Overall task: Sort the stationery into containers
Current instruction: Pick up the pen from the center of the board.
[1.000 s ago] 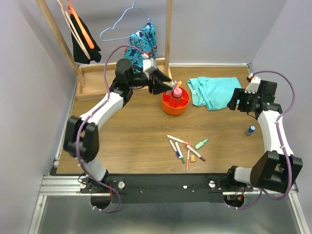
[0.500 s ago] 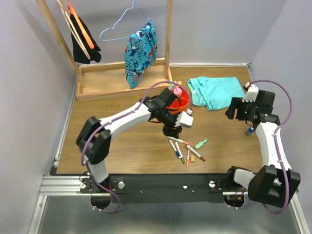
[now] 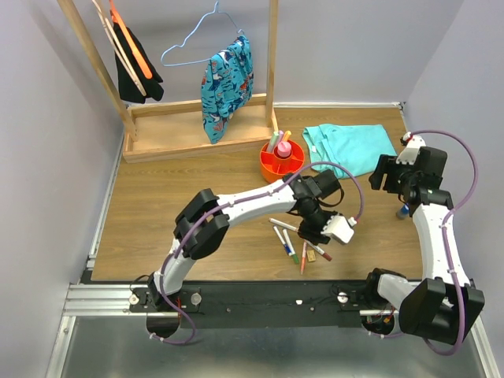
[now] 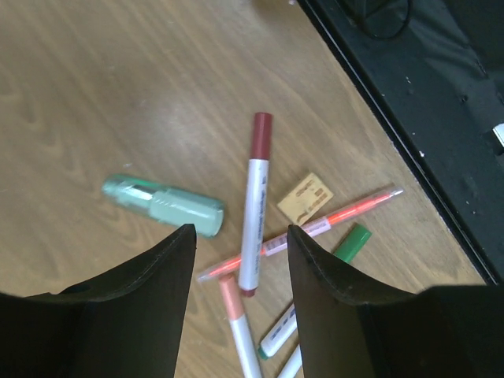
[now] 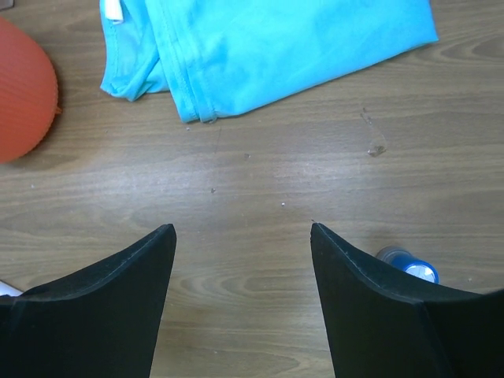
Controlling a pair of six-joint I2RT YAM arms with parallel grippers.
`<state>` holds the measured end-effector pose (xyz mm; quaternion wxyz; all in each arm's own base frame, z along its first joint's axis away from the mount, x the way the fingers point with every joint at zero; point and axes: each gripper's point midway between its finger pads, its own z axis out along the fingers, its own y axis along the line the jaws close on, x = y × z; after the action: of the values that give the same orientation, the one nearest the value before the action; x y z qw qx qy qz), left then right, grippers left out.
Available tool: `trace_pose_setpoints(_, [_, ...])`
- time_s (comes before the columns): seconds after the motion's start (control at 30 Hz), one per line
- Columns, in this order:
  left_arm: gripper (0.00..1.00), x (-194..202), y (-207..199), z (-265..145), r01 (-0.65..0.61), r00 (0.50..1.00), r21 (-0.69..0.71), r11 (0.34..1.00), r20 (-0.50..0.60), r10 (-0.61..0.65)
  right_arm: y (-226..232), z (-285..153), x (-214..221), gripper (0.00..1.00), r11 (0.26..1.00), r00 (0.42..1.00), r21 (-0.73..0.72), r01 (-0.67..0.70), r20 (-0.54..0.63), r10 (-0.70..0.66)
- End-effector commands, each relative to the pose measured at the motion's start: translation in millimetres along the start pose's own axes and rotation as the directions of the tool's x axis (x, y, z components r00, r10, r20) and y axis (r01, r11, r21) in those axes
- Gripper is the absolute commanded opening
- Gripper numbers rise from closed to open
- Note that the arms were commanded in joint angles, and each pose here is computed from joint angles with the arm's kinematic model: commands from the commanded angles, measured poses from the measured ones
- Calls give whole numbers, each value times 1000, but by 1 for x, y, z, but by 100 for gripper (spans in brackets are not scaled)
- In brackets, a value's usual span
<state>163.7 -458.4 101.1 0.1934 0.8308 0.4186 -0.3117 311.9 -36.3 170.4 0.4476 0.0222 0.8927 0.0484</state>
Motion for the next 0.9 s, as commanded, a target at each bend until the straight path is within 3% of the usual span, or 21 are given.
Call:
trace_pose_setpoints(0.0, [59,11,-13,13,-13,997,70,997,-78,18,-6,-6,-8,77,997,998,65,-30,50,27])
trace_pose_setpoints(0.33, [57,15,-18,53,-12,995,99,995,-94,22,-13,-18,-24,79,986,994,165,-30,108,12])
trace_pose_setpoints(0.87, [52,14,-10,81,18,997,108,994,-75,-10,-14,-20,-28,79,979,989,188,-80,135,55])
